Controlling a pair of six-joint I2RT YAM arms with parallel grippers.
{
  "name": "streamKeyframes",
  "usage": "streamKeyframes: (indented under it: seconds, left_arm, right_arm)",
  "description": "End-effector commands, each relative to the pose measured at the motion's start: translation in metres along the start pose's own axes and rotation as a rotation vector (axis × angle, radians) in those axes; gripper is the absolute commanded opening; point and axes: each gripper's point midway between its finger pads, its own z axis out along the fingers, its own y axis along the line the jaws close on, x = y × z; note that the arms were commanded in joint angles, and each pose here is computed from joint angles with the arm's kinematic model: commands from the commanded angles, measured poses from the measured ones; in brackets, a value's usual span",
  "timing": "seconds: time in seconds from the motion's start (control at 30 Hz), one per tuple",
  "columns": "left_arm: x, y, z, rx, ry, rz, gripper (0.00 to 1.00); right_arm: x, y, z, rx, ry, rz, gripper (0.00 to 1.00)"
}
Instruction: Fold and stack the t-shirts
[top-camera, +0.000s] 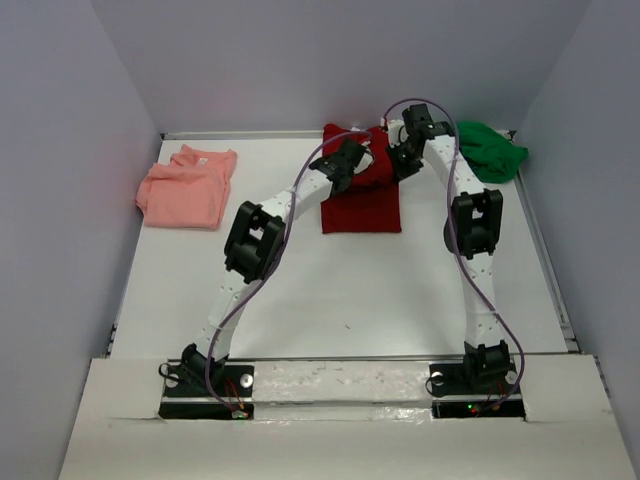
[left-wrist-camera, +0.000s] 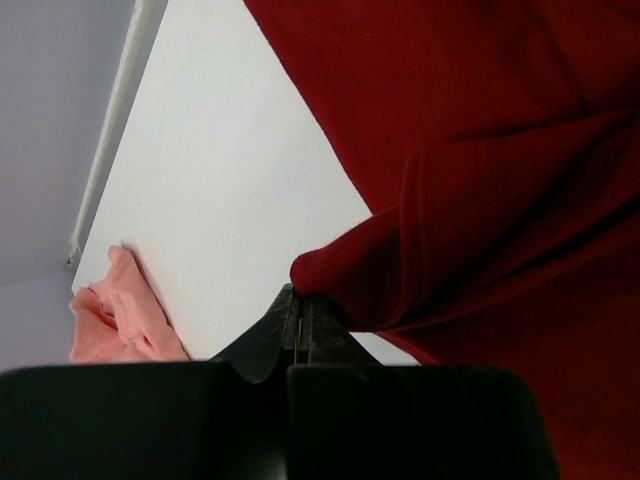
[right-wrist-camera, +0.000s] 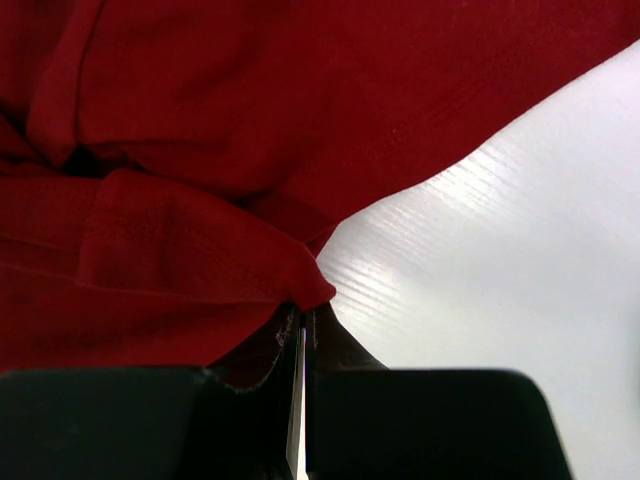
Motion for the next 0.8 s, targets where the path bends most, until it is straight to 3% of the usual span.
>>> streamKeyframes:
  seconds: [0.0,0.27,0.37,0.4,0.43,0.47,0.5,0.57,0.6,0.67,0.77]
  left_arm:
    - [-0.020,0.024,-0.003,-0.073,-0.052,-0.019,0.00]
    - [-0.022,0.021,0.011,-0.095,-0.049,-0.012,0.00]
    - [-0.023,0.022,0.015,-0.113,-0.049,-0.007,0.05]
    - [-0.022,0.022,0.017,-0.117,-0.047,-0.006,0.09]
    - [-0.023,0.021,0.018,-0.119,-0.050,-0.008,0.19]
    - [-0.022,0.020,0.020,-0.124,-0.047,-0.010,0.23]
    - [-0.022,0.019,0.022,-0.126,-0.048,-0.009,0.29]
    - [-0.021,0.019,0.024,-0.138,-0.048,-0.009,0.40]
    - [-0.021,0.020,0.024,-0.146,-0.047,-0.004,0.51]
    - [-0.023,0.026,0.023,-0.182,-0.050,-0.013,0.57]
    - [-0.027,0.038,0.015,-0.237,-0.059,-0.018,0.71]
  right_arm:
    - [-0.026,-0.016,-0.001,0.052,-0.089,-0.011,0.00]
    - [-0.024,-0.018,0.012,0.054,-0.094,-0.013,0.00]
    - [-0.025,-0.021,0.016,0.061,-0.098,-0.014,0.00]
    - [-0.025,-0.021,0.017,0.062,-0.099,-0.014,0.05]
    - [-0.025,-0.021,0.019,0.060,-0.098,-0.012,0.19]
    - [-0.025,-0.021,0.020,0.058,-0.097,-0.012,0.32]
    - [-0.024,-0.021,0.021,0.058,-0.094,-0.013,0.61]
    - [-0.023,-0.021,0.021,0.057,-0.093,-0.014,0.77]
    - [-0.022,-0.021,0.021,0.057,-0.089,-0.017,0.90]
    - [-0.022,-0.023,0.020,0.070,-0.087,-0.022,0.98]
    - [-0.022,-0.025,0.017,0.084,-0.086,-0.028,1.00]
